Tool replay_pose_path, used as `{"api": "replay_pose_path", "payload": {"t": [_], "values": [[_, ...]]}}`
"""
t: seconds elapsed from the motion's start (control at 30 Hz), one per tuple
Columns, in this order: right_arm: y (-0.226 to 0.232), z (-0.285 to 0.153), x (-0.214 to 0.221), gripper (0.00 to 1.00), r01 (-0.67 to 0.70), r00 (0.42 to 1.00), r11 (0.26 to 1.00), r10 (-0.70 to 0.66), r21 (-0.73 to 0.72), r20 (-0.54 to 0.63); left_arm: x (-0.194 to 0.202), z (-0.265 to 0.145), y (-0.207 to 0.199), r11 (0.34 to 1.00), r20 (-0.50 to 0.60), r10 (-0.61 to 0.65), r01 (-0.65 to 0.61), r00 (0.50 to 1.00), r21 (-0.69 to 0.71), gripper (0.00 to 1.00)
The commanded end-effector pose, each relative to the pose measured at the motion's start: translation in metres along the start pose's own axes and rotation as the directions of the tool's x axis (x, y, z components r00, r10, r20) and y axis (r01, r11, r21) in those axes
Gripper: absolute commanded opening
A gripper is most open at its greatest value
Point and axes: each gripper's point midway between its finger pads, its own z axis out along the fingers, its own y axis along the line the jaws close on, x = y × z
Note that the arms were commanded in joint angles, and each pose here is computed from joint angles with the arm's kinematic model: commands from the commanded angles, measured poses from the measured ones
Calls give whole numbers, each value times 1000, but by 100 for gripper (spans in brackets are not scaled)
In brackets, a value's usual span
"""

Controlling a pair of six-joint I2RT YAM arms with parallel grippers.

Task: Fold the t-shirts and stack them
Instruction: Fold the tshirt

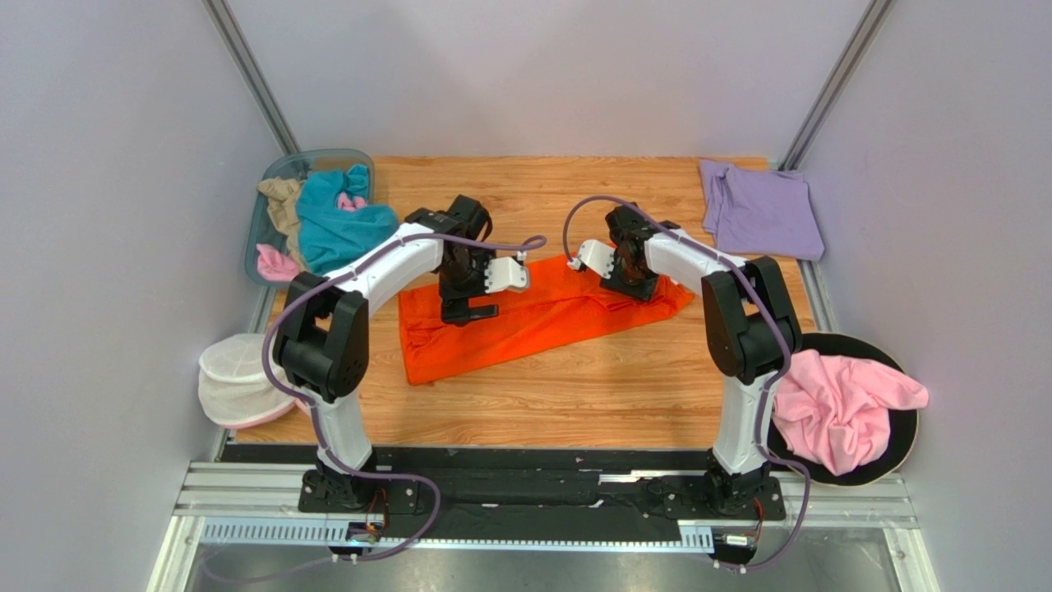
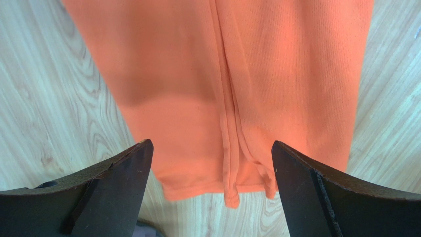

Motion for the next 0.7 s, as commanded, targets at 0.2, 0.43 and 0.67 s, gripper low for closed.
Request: {"api": "replay_pose_path", "payload": {"t": [0.2,0.43,0.67], "values": [[20,12,14,33,-21,999,998,19,-65,-41,-10,23,49,986,-33,56,-60,998,-153,99],[25,17,19,33,-20,998,997,16,-76,-53,-14,36,74,975,-52,62,-72,997,-210,99],[23,18,19,33,-19,998,997,15,-72,-53,-9,49,75,978,-71,61,-74,996,-196,99]]}}
